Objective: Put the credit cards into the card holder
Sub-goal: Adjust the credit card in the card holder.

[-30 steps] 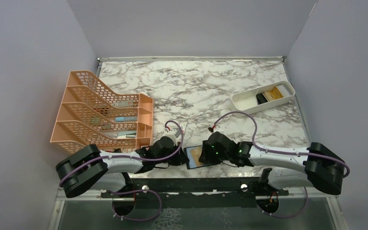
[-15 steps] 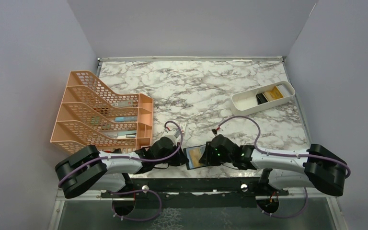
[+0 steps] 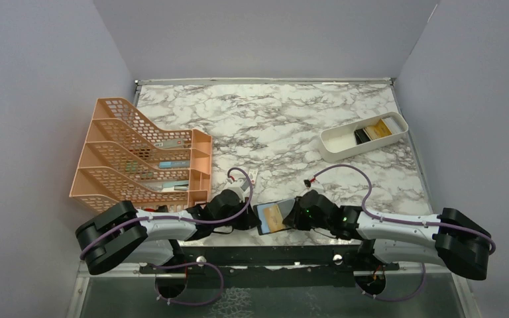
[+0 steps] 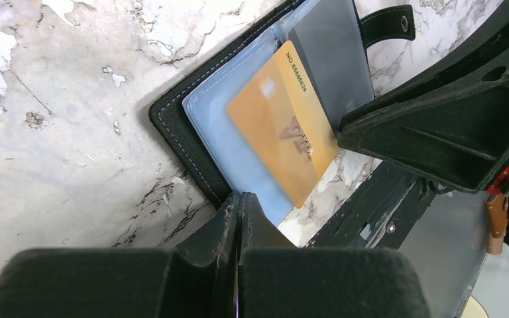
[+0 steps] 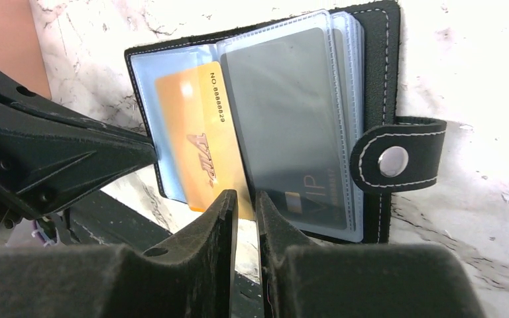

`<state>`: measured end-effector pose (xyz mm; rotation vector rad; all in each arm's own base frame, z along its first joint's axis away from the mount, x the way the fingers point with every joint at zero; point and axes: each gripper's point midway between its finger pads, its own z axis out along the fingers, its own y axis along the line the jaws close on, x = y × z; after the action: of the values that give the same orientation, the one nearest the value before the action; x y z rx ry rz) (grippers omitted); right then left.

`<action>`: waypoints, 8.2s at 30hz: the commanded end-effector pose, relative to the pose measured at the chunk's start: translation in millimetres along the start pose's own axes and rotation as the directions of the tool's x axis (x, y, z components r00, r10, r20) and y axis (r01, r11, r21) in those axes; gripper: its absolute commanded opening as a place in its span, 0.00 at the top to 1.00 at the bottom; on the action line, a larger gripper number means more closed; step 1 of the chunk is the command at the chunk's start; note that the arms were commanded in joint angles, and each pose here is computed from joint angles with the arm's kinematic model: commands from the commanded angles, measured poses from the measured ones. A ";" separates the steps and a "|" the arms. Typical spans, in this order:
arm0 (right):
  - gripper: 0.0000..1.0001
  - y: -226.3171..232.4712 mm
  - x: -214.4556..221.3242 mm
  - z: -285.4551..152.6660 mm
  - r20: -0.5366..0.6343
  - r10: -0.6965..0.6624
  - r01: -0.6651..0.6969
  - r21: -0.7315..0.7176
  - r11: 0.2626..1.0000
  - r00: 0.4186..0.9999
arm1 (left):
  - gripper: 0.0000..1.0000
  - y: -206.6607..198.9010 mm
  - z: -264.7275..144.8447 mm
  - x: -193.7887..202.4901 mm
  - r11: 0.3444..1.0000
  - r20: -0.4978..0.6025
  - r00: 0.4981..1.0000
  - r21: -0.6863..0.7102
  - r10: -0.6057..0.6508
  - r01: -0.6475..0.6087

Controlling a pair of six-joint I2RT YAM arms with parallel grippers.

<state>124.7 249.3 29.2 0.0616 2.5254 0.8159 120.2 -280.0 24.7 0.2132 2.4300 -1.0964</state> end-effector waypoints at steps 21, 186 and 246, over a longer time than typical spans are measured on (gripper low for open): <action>0.78 36.6 -2.9 -18.9 0.024 0.134 -0.122 -0.283 0.951 0.991 | 1.00 -17.7 -6.4 6.8 0.998 -0.055 0.998 0.058 -0.023 0.026; 0.57 54.9 -15.8 25.0 0.218 -0.967 0.969 -0.179 -0.172 -0.132 | 0.88 -4.7 11.6 -42.7 0.998 -0.068 0.995 -0.015 -0.066 0.065; 0.59 36.4 -8.5 23.6 -0.067 -0.073 0.071 -0.031 0.997 0.995 | 0.79 9.2 -4.6 -22.6 0.996 -0.066 0.994 -0.027 -0.087 0.086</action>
<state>137.1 284.5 34.5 -0.1065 2.5833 0.7853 146.9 -270.7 31.5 0.1324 2.5358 -1.0941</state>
